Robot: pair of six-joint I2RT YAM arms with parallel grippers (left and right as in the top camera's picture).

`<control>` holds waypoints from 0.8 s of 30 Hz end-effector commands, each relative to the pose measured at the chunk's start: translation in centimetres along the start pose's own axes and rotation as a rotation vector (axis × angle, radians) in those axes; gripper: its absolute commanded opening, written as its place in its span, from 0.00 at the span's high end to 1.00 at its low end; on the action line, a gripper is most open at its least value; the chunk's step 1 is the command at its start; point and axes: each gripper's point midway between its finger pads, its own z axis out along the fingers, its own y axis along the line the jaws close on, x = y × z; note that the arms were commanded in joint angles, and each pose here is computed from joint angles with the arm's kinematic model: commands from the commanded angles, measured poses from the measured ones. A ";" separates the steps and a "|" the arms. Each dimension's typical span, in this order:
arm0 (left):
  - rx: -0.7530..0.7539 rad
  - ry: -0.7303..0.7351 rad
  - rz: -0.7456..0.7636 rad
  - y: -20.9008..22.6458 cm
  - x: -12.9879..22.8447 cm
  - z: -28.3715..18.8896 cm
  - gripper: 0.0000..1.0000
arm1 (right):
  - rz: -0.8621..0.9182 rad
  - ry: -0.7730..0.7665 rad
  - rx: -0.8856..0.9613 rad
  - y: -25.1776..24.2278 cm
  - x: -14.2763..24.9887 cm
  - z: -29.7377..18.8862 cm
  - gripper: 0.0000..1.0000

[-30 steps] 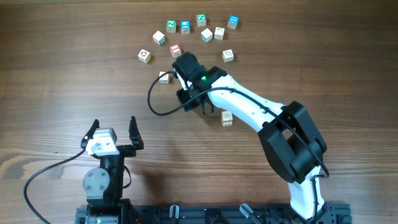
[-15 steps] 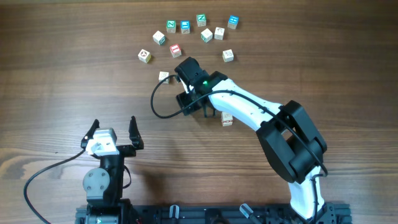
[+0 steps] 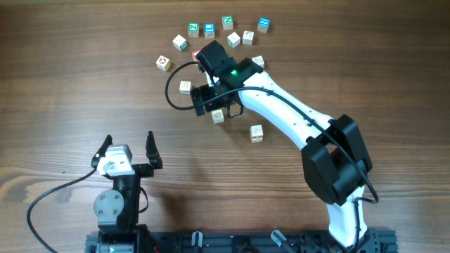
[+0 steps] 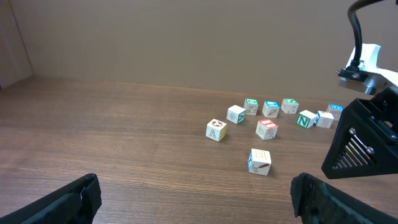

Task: Form a tower
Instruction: 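Lower the open right gripper and close it on the white ladybug block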

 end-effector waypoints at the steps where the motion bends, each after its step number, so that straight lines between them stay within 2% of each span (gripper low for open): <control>1: -0.019 -0.003 0.018 0.4 0.0 0.0 0.00 | 0.010 -0.008 -0.027 0.6 -0.3 -0.7 0.09; 3: -0.019 -0.003 0.018 0.4 0.0 0.0 0.00 | 0.011 -0.011 -0.014 0.3 -0.3 -0.6 0.23; 4: -0.019 -0.003 0.018 0.4 0.0 0.0 0.00 | 0.010 -0.007 -0.002 0.1 -0.1 -0.6 0.26; 14: -0.019 -0.003 0.019 0.4 0.0 0.0 0.00 | 0.012 -0.011 0.019 -0.3 -0.2 -0.6 0.30; 24: -0.019 -0.003 0.018 0.4 0.0 0.0 0.00 | 0.013 -0.011 0.020 -0.3 -0.1 -0.5 0.30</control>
